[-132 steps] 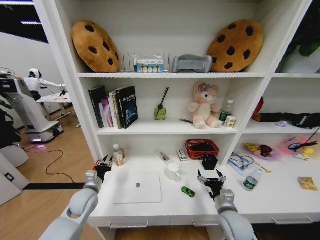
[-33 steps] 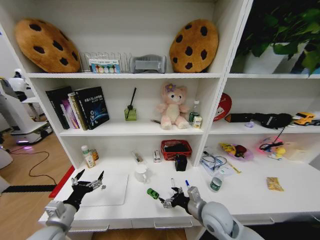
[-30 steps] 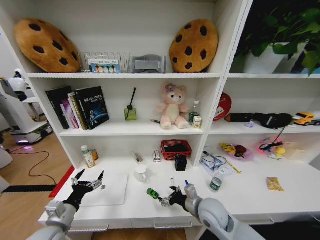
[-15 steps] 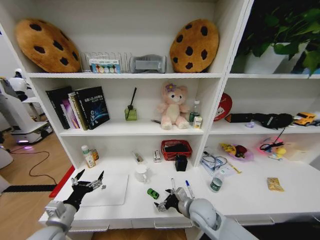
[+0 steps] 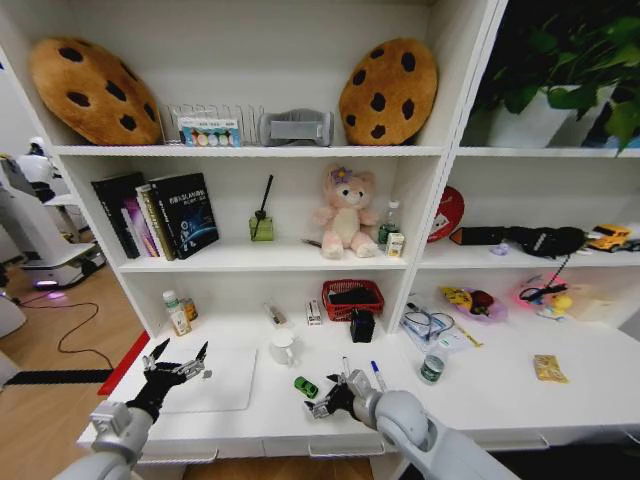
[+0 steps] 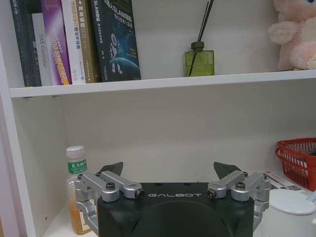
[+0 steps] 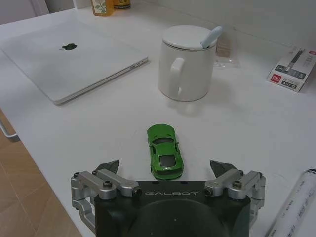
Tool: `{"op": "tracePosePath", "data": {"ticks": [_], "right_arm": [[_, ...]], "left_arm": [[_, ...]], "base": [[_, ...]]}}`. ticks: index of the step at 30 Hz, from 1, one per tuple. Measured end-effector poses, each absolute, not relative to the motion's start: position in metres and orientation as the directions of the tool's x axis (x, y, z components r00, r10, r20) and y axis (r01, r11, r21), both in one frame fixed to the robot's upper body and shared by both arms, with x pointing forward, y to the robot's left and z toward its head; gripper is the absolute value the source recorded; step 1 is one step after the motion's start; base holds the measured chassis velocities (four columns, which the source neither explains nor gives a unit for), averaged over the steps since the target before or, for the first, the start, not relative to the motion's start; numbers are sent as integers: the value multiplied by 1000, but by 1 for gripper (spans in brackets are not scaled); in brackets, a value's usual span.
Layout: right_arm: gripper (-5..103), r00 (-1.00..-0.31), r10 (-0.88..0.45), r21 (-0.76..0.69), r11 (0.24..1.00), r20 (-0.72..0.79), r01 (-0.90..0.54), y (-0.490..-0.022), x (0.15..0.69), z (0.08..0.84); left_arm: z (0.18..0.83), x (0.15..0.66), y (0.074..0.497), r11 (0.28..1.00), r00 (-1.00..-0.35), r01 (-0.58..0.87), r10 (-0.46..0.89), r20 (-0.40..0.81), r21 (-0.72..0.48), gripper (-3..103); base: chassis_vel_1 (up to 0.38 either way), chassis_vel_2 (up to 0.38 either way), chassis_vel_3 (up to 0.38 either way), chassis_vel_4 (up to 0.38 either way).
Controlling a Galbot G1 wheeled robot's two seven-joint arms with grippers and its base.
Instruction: Organize the objects on the table.
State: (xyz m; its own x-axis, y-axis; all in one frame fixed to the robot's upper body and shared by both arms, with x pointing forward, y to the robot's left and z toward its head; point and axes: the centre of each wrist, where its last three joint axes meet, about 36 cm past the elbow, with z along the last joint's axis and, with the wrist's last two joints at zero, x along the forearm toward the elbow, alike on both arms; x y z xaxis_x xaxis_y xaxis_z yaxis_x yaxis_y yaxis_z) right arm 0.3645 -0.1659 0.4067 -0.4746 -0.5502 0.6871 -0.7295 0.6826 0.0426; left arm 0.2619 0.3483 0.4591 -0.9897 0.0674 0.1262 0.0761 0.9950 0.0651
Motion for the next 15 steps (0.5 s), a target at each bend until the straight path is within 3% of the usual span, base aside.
{"op": "tracePosePath", "data": {"ticks": [7, 11, 13, 15], "right_arm": [[101, -470, -545, 35, 678, 694, -734, -159, 372, 400], [90, -469, -538, 37, 684, 701, -729, -157, 374, 395], [79, -472, -535, 37, 688, 701, -725, -155, 375, 392], [79, -474, -534, 37, 690, 700, -723, -154, 376, 392]], "left_arm": [[459, 262, 348, 995, -990, 76, 67, 126, 65, 100], [459, 262, 348, 995, -990, 76, 67, 126, 65, 100], [459, 262, 348, 995, -990, 76, 67, 126, 65, 100], [459, 262, 348, 995, -990, 76, 67, 126, 65, 100]], "base": [[0, 0, 0, 0], [0, 0, 0, 0], [0, 0, 0, 0], [0, 0, 0, 0]]}}
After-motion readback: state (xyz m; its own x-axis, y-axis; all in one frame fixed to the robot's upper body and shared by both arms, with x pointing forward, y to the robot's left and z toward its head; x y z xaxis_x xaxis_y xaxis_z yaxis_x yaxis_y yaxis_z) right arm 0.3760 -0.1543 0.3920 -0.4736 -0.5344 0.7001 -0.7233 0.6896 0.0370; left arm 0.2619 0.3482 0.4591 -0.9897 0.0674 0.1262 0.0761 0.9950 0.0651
